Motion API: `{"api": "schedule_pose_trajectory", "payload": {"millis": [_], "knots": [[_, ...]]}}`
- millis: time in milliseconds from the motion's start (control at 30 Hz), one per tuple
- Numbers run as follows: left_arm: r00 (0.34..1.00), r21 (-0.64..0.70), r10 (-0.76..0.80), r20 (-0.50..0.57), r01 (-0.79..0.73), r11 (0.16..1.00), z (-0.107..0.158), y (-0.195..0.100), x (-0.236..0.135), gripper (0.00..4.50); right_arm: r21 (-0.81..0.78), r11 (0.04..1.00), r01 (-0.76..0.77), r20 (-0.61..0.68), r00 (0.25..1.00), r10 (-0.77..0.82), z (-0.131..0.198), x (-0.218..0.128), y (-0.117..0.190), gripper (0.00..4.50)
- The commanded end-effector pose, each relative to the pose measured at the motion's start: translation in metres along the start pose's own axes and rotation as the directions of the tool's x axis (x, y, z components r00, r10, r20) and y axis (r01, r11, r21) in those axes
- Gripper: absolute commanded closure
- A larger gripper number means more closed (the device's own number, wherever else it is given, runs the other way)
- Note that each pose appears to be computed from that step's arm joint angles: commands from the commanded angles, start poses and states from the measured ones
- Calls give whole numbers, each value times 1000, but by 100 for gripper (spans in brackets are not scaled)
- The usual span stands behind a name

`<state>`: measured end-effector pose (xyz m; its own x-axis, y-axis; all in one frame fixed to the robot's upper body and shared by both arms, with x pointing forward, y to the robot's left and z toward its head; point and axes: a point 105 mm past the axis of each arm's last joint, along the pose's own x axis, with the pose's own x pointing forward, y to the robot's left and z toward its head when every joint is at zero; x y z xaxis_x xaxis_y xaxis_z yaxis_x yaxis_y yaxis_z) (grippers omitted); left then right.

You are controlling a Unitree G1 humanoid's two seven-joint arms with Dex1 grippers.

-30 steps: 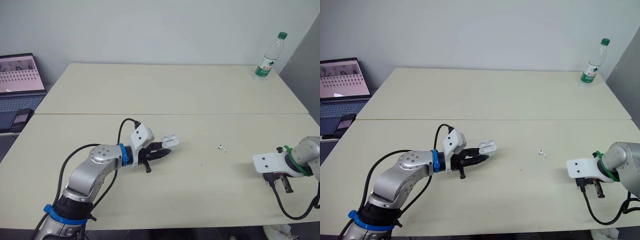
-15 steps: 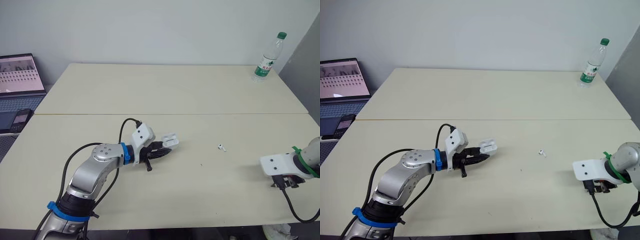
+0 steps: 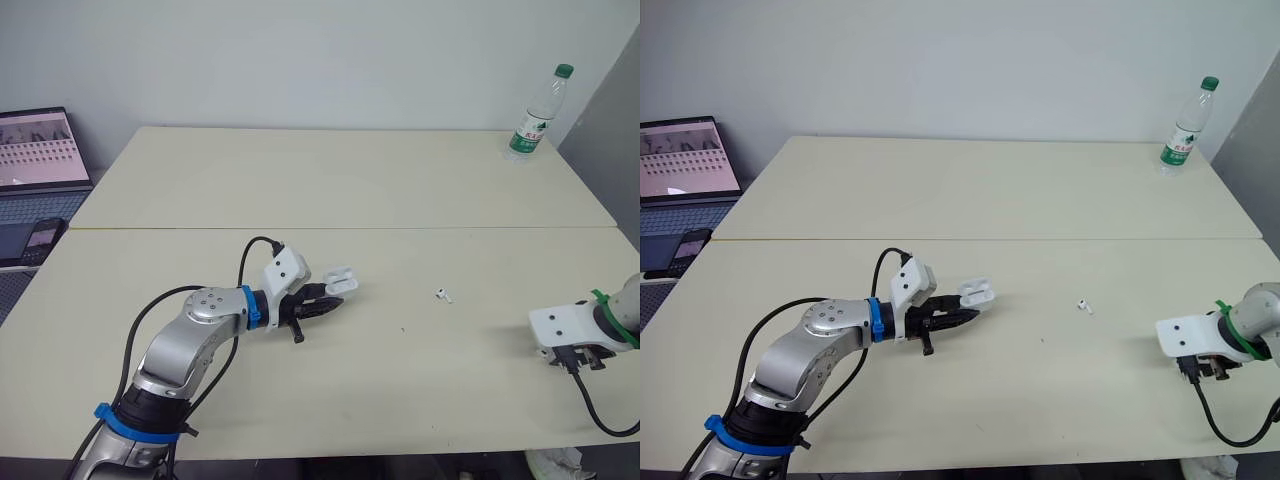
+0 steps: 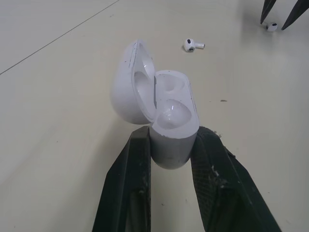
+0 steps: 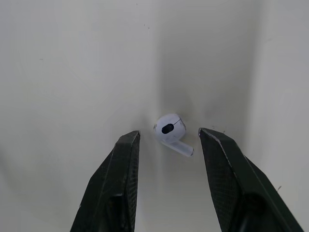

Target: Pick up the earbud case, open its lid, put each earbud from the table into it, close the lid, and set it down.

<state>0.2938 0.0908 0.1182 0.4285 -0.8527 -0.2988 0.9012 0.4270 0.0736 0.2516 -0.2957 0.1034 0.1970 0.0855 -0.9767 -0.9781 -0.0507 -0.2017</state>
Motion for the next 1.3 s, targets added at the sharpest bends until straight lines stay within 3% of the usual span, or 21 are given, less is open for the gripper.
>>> {"api": "schedule_pose_trajectory", "payload": {"millis": [33, 333, 433, 533, 700, 833, 1033, 1300], "knots": [[999, 47, -4, 36, 2, 999, 12, -4, -1, 372, -14, 1000, 13, 6, 1000, -13, 2, -4, -5, 252], [999, 47, 2, 35, -4, 999, 11, -5, -2, 372, -21, 1000, -17, 0, 1000, 17, 2, -2, -1, 252], [999, 49, 3, 33, -5, 999, 11, -5, -2, 372, -21, 1000, -16, 2, 1000, 16, 3, -1, -2, 306], [999, 50, 3, 34, -5, 999, 12, -4, -3, 372, -19, 1000, -14, 5, 1000, 14, 3, -1, -2, 403], [999, 55, 7, 38, -9, 998, 14, -3, -2, 372, -8, 1000, 2, 9, 1000, -1, 4, -1, -4, 408], [996, 76, 43, 72, -49, 996, 20, 5, 1, 372, 98, 993, 71, 119, 990, -82, 18, -5, -16, 408], [973, 89, 137, 186, -155, 984, 35, 23, 24, 372, 469, 871, 147, 413, 835, -364, 70, -29, -57, 408], [912, 58, 211, 351, -246, 968, 63, 30, 71, 372, 755, 652, -73, 579, 543, -609, 118, -61, -80, 408]]}}
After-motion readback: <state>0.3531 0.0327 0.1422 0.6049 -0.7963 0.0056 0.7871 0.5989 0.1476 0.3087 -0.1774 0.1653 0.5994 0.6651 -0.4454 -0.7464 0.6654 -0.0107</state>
